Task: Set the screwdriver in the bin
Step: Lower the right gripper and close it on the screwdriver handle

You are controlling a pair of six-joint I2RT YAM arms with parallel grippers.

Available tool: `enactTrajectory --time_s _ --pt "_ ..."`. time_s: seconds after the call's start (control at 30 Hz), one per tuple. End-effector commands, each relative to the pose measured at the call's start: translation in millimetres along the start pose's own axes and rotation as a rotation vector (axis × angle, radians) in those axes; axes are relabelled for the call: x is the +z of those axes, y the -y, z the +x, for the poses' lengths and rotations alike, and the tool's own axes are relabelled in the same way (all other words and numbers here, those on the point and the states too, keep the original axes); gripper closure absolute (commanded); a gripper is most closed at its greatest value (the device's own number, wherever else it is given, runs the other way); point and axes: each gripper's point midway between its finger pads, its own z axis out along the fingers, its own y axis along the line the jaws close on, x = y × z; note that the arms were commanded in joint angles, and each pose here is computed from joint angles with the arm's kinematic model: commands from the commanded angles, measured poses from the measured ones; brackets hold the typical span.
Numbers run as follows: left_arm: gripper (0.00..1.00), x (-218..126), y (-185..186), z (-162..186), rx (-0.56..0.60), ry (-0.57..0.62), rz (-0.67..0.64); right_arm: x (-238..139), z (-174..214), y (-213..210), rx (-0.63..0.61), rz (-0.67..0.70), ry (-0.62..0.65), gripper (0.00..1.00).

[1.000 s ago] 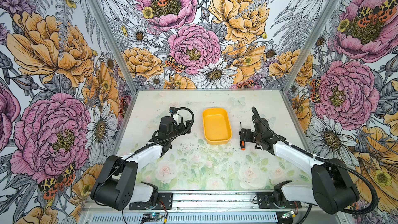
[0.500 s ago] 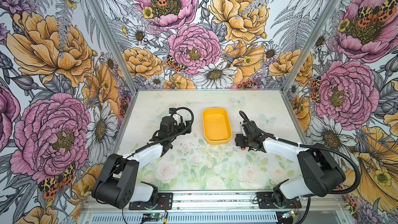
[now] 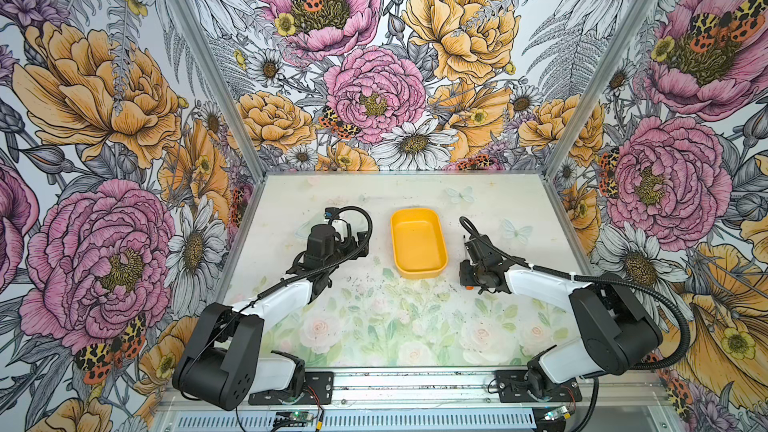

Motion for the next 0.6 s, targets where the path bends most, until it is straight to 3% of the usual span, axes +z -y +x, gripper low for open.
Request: enactTrajectory --time_s 0.0,0.17,0.23,0.27,0.57 --pt "0.01 -3 2 3 -0.015 -0.007 0.005 1 -5 -2 -0.008 0.018 0.004 0.6" --pt "0.01 -6 3 0 -0.018 0.002 0.007 2 -6 -3 -0.009 0.015 0.0 0.78" --pt "0.01 -6 3 0 -0.02 0.001 0.008 2 -6 -3 -0.009 0.015 -0.006 0.96" --pt "0.01 -6 3 1 -0.018 -0.001 0.008 3 -5 -3 -0.009 0.014 -0.012 1.0" --pt "0.01 -7 4 2 -0.021 -0.005 0.014 -18 -19 -14 0.057 -0.078 0.03 1.0"
